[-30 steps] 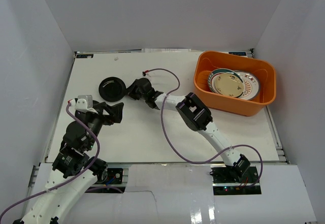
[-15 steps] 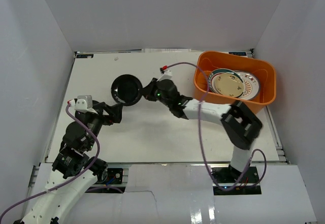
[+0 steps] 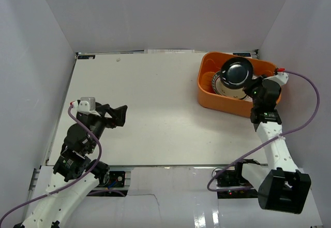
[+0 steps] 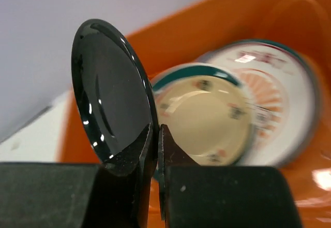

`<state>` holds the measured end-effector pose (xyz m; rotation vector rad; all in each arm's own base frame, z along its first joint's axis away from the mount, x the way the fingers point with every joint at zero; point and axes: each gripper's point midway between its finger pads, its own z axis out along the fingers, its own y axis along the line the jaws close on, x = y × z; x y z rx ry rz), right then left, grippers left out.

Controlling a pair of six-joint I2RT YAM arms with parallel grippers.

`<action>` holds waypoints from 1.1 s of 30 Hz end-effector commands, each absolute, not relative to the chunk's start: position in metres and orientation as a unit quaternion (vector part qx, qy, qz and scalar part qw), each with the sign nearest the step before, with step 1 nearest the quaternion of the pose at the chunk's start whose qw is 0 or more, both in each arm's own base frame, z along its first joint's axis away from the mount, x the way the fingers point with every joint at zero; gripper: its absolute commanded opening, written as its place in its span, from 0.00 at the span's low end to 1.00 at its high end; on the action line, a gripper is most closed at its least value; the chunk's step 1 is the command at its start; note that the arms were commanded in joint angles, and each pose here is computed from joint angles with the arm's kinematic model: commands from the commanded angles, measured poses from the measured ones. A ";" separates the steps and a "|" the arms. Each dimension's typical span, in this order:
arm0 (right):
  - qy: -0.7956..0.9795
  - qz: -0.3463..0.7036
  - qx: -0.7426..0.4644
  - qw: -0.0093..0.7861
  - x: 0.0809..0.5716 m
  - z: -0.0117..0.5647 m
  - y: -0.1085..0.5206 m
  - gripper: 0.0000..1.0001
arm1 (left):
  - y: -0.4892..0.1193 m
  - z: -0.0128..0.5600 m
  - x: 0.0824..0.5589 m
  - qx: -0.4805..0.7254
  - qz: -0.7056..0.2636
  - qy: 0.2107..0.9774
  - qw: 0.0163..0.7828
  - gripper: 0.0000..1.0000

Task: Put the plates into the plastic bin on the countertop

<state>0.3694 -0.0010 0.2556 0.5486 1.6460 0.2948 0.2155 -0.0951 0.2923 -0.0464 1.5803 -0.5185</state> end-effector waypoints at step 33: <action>0.775 0.308 -0.011 0.551 0.332 0.242 0.236 0.61 | -0.081 0.323 0.214 -0.048 -0.220 0.681 0.697 0.98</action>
